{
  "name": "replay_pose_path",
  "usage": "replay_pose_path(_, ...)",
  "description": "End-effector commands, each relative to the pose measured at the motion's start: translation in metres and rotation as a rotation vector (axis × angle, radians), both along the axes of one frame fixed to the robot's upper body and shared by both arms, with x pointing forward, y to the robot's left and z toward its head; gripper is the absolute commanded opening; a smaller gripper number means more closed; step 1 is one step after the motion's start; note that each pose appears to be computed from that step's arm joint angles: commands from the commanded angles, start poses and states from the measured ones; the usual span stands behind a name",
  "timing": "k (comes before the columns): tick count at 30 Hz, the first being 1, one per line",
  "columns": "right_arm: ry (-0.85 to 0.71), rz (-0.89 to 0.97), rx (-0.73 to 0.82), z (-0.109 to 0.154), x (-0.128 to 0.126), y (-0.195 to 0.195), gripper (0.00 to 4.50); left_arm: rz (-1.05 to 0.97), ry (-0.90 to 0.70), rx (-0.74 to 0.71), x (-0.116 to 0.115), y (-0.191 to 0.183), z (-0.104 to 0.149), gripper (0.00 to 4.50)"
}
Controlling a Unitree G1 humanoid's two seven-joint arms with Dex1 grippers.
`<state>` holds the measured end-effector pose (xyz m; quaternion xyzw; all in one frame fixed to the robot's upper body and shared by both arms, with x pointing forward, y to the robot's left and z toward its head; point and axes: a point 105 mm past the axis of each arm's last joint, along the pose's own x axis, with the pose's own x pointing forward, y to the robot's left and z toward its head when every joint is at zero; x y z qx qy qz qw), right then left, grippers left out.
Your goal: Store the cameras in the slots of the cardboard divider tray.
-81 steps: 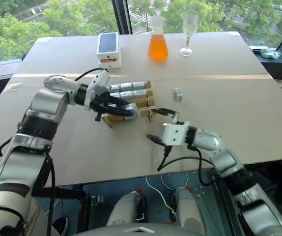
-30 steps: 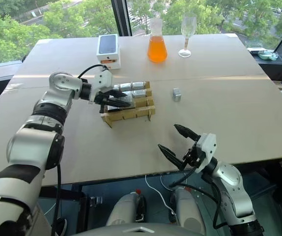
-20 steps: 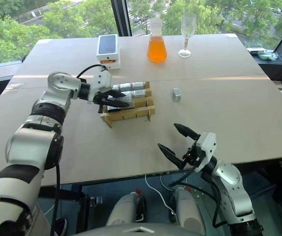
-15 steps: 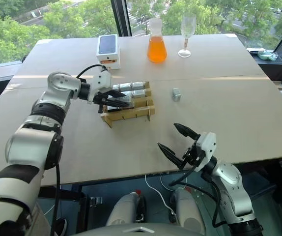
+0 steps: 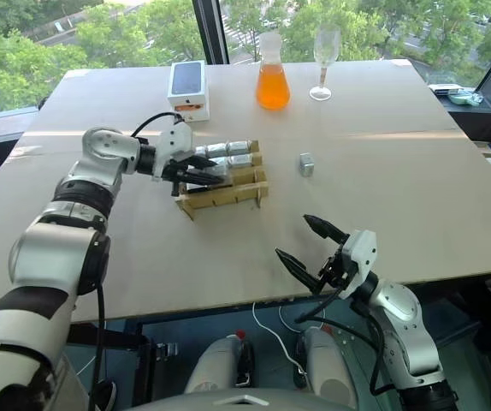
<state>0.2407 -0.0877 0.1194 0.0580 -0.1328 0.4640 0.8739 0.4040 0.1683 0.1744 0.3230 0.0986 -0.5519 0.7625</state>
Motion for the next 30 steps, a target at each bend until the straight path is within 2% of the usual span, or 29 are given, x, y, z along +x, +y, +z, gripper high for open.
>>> replay_pose_path(1,-0.050,-0.006,0.024,0.011,0.000,-0.003,4.39,0.036,-0.027,-0.040,0.004,0.006,0.017,0.80)
replay_pose_path(3,-0.050,-0.007,0.024,0.011,0.001,-0.004,4.39,0.023,0.010,-0.080,0.002,0.003,0.021,0.80)
replay_pose_path(17,-0.051,-0.012,0.025,0.011,0.003,-0.004,4.39,0.000,0.127,-0.053,-0.007,0.010,0.017,0.80)
replay_pose_path(23,-0.051,-0.013,0.024,0.012,0.003,-0.005,4.39,0.045,0.060,0.018,-0.001,0.017,0.019,0.80)
replay_pose_path(30,-0.056,-0.017,0.028,0.014,0.004,-0.004,4.39,0.077,-0.010,0.028,0.007,0.014,0.022,0.80)
